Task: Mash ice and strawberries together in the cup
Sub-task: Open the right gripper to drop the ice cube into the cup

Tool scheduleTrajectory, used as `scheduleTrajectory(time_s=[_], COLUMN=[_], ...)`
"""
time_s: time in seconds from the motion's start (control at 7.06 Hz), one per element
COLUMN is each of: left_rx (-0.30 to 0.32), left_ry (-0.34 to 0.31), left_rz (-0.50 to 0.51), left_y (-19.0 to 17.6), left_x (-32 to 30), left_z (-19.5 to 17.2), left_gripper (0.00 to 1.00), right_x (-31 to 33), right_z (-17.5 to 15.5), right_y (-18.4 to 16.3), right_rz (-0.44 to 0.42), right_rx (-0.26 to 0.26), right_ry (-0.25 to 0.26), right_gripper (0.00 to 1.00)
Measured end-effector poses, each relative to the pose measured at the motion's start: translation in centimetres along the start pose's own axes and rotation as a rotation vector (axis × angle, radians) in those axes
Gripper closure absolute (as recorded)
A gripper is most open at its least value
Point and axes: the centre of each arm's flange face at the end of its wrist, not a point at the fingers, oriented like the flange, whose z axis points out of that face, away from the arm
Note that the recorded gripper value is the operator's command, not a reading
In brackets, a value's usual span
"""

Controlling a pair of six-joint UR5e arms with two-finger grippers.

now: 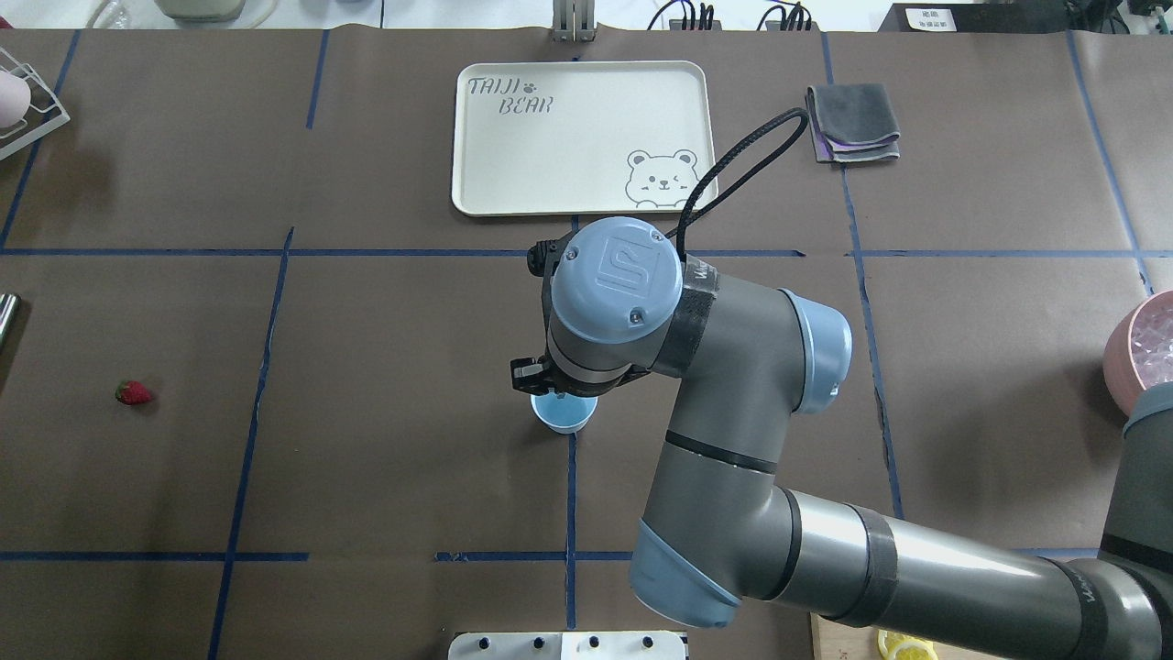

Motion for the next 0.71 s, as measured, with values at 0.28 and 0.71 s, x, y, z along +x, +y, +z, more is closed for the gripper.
scheduleTrajectory(time_s=[0.28, 0.71], left_rx=[-0.001, 0.000], left_ry=[0.001, 0.001], left_rz=[-0.001, -0.001], left_y=[0.06, 0.04], left_x=[-0.05, -0.01], left_z=[0.04, 0.01], left_gripper=[0.00, 0.00], right_x=[-1.04, -1.21], right_z=[0.17, 0.35], right_y=[-0.51, -0.63], right_rz=[0.001, 0.002], right_rx=[-0.001, -0.002], right_ry=[0.002, 0.005], right_gripper=[0.63, 0.01])
